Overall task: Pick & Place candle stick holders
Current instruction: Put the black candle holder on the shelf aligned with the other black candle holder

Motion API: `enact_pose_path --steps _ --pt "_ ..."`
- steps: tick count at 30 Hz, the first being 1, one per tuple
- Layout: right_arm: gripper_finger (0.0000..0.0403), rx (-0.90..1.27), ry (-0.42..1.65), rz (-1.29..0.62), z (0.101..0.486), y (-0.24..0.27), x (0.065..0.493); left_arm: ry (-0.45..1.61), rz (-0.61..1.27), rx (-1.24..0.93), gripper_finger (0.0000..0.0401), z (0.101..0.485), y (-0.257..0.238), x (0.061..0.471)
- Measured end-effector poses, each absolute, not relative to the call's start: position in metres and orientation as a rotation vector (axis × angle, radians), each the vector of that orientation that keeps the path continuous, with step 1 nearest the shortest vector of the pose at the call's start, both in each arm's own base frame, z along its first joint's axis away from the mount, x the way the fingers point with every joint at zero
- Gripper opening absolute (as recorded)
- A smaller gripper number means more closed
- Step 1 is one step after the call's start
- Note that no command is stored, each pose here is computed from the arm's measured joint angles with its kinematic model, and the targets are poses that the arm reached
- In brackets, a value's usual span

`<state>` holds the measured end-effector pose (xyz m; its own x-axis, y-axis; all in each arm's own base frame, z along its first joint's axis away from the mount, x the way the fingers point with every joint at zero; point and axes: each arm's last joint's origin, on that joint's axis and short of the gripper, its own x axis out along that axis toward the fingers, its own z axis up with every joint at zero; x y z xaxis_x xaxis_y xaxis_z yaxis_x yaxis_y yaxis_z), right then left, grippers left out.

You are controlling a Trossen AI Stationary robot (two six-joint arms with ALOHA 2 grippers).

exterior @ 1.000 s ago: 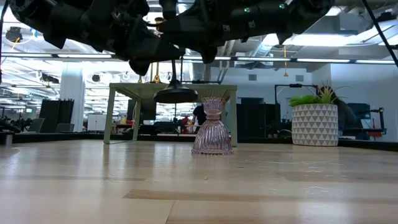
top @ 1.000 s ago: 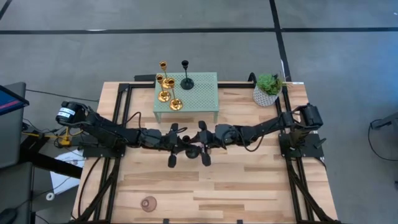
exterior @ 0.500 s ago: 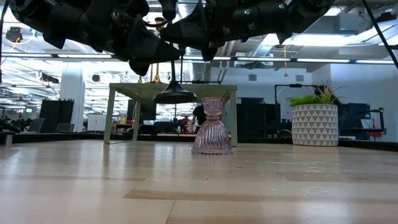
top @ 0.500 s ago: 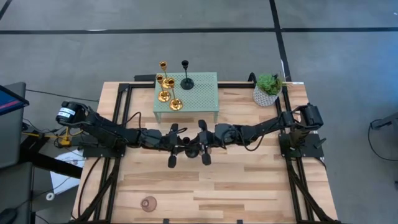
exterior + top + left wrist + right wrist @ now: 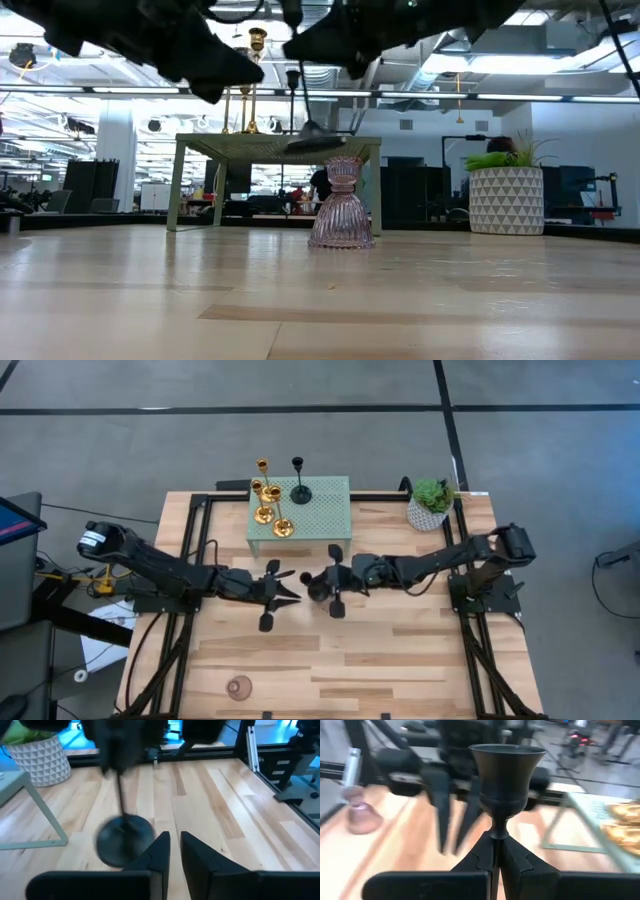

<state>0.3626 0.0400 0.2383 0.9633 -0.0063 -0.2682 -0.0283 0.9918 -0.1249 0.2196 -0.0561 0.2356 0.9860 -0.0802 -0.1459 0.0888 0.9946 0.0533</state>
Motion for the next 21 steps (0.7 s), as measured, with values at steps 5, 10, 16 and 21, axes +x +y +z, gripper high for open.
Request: enact_pose_path --steps 5,10,16,21 --pt "0.0001 -0.145 0.213 -0.039 0.263 0.023 0.353 0.141 -0.108 0.064 0.0042 0.243 -0.061 0.207" --pt "0.0001 -0.166 0.16 -0.119 0.278 -0.006 0.347 0.192 -0.057 0.096 0.0026 0.244 -0.067 0.194" --pt "0.0001 -0.122 0.045 -0.101 0.283 -0.049 0.352 0.164 -0.071 0.098 0.0006 0.251 -0.074 0.18" --pt "0.0001 -0.1 0.061 -0.155 0.281 -0.079 0.361 0.156 -0.091 0.1 0.0007 0.254 -0.079 0.173"
